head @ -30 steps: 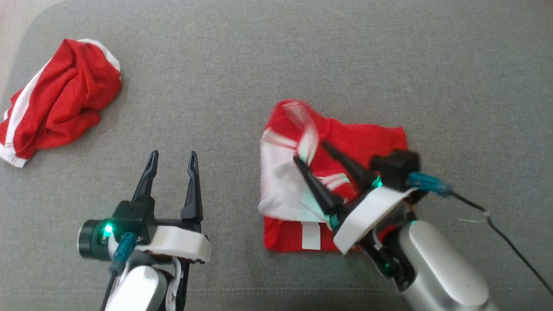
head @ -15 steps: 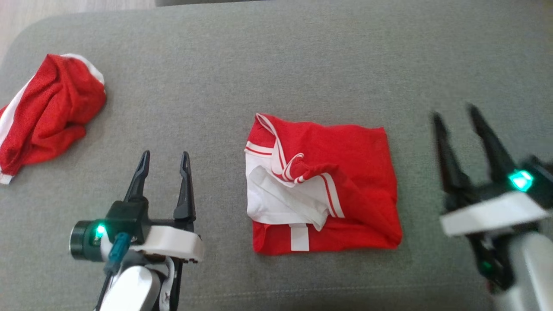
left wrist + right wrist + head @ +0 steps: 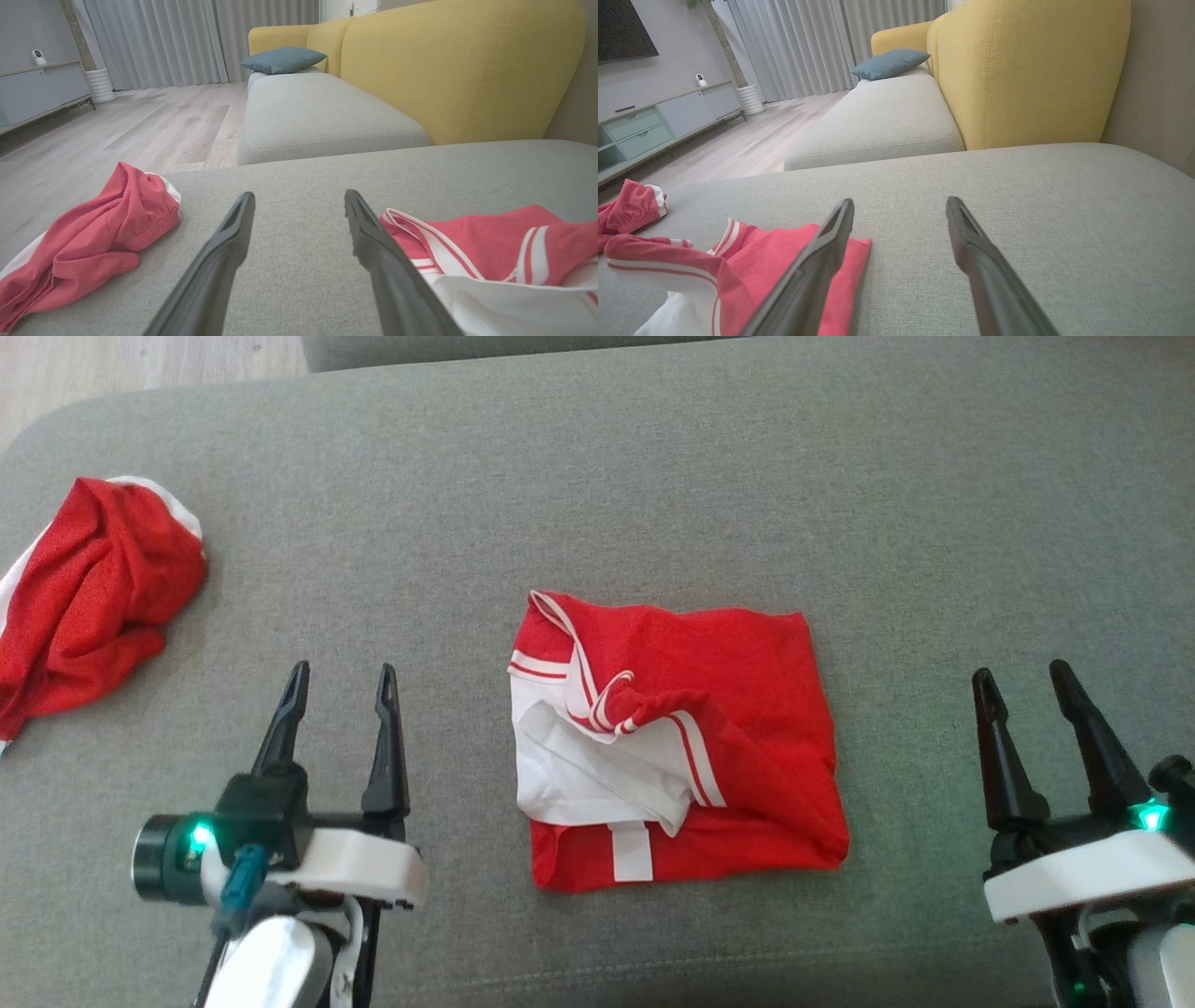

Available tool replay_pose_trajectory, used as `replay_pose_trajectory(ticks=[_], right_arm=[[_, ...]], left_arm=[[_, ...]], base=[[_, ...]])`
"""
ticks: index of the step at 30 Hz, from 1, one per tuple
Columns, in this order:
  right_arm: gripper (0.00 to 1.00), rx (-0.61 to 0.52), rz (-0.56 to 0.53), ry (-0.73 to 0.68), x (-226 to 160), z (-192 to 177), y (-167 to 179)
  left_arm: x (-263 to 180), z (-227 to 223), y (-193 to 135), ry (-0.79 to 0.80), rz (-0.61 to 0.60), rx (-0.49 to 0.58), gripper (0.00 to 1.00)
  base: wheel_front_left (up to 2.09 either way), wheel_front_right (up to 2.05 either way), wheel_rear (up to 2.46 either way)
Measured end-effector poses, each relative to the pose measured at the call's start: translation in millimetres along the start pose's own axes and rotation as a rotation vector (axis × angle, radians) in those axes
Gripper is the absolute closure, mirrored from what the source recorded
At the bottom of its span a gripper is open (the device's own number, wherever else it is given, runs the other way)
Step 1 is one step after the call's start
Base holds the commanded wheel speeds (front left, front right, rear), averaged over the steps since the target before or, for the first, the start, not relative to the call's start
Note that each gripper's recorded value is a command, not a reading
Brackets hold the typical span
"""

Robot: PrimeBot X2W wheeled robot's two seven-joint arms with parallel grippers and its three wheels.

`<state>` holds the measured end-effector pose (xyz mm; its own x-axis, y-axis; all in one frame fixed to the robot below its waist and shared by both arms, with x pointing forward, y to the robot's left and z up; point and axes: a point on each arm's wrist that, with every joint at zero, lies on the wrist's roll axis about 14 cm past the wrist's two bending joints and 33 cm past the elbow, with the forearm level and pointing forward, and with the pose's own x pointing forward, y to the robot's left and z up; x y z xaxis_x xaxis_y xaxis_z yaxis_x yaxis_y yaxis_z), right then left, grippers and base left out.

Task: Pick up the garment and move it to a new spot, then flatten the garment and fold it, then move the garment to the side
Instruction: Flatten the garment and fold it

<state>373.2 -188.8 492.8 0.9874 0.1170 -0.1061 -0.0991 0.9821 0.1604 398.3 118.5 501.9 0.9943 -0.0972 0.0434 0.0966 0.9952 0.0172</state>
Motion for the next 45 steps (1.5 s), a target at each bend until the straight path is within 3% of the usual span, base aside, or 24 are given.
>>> replay_pose_trajectory(ticks=[10, 11, 12, 13, 22, 30, 40, 43, 45], right_arm=[[0.00, 0.000, 0.017, 0.019, 2, -4, 5], [0.23, -0.002, 0.029, 0.043, 3, -9, 8], [0.78, -0.004, 0.046, 0.068, 4, -16, 12], [1.00, -0.006, 0.062, 0.091, 7, -22, 16], [1.00, -0.011, 0.314, 0.266, 48, -74, 84], [1.00, 0.017, 0.491, 0.414, 31, -117, 135], [1.00, 0.057, 0.632, 0.443, 1, -117, 177], [1.00, 0.075, 0.630, 0.384, 2, -103, 179], [1.00, 0.097, 0.604, 0.241, 15, -66, 174]], left_arm=[[-4, -6, 1, 0.023, 0.003, 0.004, 0.00], [-4, -6, 1, 0.024, 0.005, 0.004, 0.00], [-4, -7, 1, 0.026, 0.005, 0.003, 0.00], [-3, -8, 1, 0.027, 0.004, 0.003, 0.00], [4, -11, 9, 0.030, 0.019, 0.012, 0.00], [-1, -12, 25, 0.033, 0.067, 0.033, 0.00], [-2, -8, 30, 0.022, 0.090, 0.038, 0.00], [-2, -4, 31, 0.006, 0.094, 0.037, 0.00], [-3, -1, 30, -0.002, 0.093, 0.030, 0.00]], base=[[0.00, 0.00, 0.00], [0.00, 0.00, 0.00], [0.00, 0.00, 0.00], [0.00, 0.00, 0.00], [0.00, 0.00, 0.00], [0.00, 0.00, 0.00], [0.00, 0.00, 0.00], [0.00, 0.00, 0.00], [0.00, 0.00, 0.00]])
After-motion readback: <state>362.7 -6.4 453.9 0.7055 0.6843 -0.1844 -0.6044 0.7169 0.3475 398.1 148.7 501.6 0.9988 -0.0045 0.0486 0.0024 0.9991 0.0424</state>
